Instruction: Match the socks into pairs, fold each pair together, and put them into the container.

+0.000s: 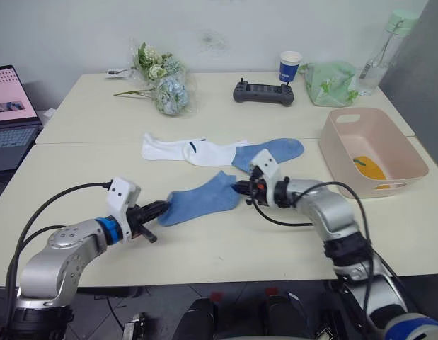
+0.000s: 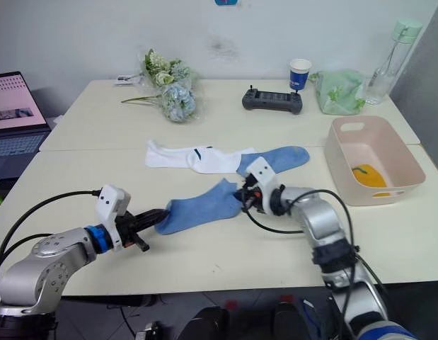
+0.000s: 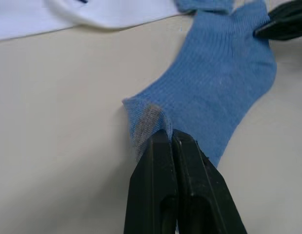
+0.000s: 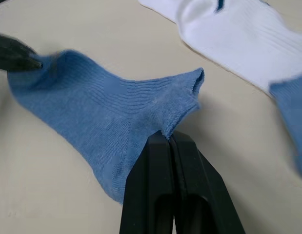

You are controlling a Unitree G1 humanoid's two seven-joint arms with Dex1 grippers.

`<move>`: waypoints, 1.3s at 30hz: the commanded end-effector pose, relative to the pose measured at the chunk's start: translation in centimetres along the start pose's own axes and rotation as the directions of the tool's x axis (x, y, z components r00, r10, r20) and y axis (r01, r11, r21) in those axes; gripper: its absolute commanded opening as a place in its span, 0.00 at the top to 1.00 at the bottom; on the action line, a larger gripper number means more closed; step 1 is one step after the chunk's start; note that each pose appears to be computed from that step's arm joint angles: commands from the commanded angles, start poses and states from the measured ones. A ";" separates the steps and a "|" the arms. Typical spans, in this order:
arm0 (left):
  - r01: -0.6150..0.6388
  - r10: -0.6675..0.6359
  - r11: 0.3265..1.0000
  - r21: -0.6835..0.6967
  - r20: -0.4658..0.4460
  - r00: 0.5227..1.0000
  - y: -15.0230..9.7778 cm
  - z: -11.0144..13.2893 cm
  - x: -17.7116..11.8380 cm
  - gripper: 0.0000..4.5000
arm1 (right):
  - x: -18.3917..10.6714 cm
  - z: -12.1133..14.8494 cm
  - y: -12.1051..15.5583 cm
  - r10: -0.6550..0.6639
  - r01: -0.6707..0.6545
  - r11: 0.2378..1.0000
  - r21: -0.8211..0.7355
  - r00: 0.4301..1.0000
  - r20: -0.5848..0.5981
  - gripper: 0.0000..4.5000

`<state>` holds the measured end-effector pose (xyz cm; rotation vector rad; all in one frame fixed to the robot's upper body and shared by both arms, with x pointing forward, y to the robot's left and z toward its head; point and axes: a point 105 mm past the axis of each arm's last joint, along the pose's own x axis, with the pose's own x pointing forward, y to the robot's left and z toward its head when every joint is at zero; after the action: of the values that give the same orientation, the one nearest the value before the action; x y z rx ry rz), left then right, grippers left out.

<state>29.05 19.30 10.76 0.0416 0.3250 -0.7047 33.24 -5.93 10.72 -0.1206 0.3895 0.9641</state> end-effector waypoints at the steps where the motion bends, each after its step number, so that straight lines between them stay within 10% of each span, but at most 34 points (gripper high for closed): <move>1: 0.088 -0.089 0.996 0.027 0.032 0.996 -2.3 1.0 2.3 1.00 | -3.0 0.3 0.4 -0.027 0.026 0.999 0.025 0.999 0.030 0.99; 15: 0.171 -0.176 0.981 -0.087 -0.044 0.983 -3.8 0.0 2.8 1.00 | -9.6 -2.3 -0.5 -0.210 0.210 0.965 0.156 0.978 -0.022 0.99; 39: 0.151 -0.168 0.980 -0.132 -0.127 0.978 -5.5 -3.4 1.6 1.00 | -10.7 -6.3 1.6 -0.105 0.124 0.972 0.201 0.989 -0.103 0.99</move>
<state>26.05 14.91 7.02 -0.0622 0.5209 -0.8284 24.62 -15.12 8.05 0.0250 0.6121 0.8038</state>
